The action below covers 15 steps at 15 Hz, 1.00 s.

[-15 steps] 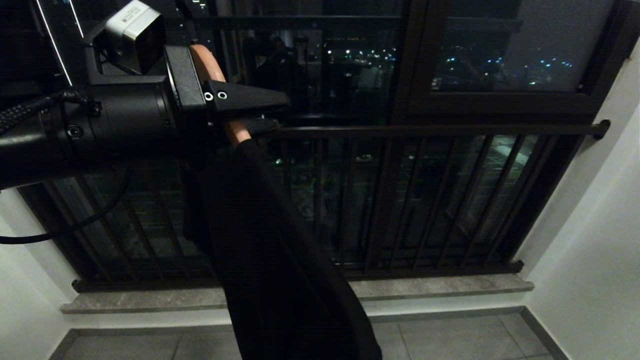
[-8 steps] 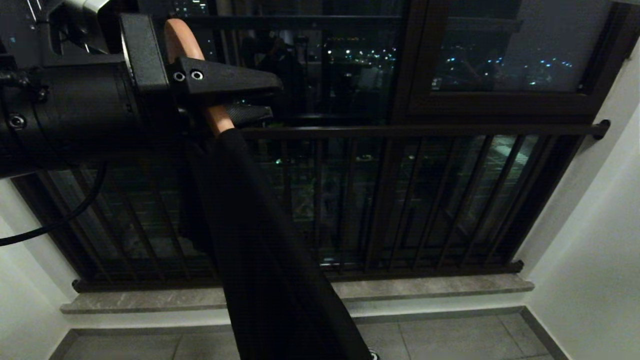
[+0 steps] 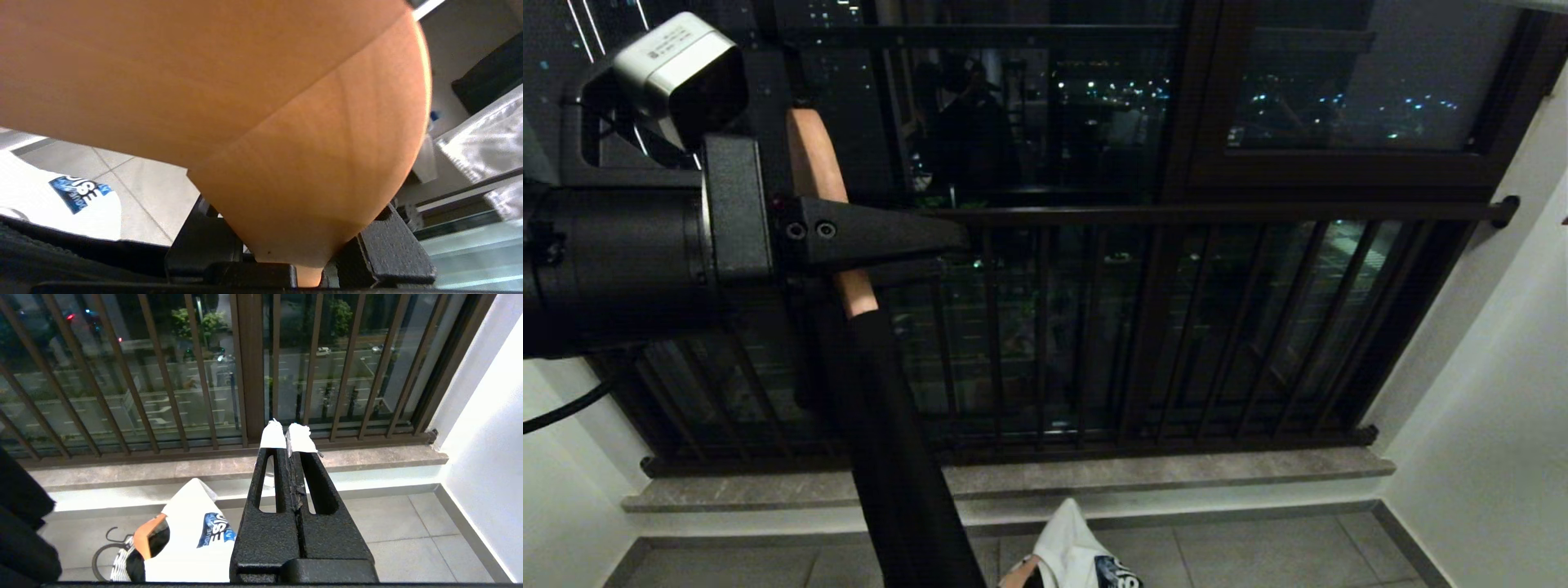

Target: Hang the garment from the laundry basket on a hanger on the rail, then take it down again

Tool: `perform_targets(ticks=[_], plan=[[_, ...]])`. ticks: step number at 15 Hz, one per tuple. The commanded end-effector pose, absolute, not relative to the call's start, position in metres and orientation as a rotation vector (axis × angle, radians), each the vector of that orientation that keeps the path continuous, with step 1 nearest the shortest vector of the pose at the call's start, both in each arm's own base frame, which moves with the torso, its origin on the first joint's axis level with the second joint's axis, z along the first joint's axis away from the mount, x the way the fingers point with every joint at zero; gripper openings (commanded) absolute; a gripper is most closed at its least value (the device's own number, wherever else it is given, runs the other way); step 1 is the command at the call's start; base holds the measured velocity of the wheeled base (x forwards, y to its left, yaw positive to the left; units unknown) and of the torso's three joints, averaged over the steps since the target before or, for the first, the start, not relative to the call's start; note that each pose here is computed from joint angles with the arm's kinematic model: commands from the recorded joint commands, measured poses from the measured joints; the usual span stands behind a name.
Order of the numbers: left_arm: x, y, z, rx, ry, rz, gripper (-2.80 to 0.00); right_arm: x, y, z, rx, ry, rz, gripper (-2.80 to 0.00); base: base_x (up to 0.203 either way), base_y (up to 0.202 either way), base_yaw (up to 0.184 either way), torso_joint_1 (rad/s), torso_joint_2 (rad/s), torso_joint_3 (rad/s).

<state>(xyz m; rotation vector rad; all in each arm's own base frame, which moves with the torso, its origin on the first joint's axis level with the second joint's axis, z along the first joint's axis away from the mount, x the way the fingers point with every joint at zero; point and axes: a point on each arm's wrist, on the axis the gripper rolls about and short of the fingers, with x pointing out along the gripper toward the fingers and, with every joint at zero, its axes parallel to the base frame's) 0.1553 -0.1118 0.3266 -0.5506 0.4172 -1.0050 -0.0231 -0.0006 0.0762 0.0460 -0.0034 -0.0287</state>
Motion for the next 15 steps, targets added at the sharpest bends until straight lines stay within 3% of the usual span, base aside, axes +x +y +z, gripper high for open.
perform_targets(ticks=[1,15], plan=[[0.147,-0.106,0.326,-0.545,0.408,-1.010,-2.80,-0.023,-0.001,0.076,0.046,-0.002,-0.029,-2.80,0.000,0.000,0.000,0.000,0.00,0.000],[0.106,-0.068,0.305,-0.479,0.453,-0.908,-2.80,-0.023,-0.001,0.076,0.046,-0.002,-0.029,-2.80,0.000,0.000,0.000,0.000,0.00,0.000]])
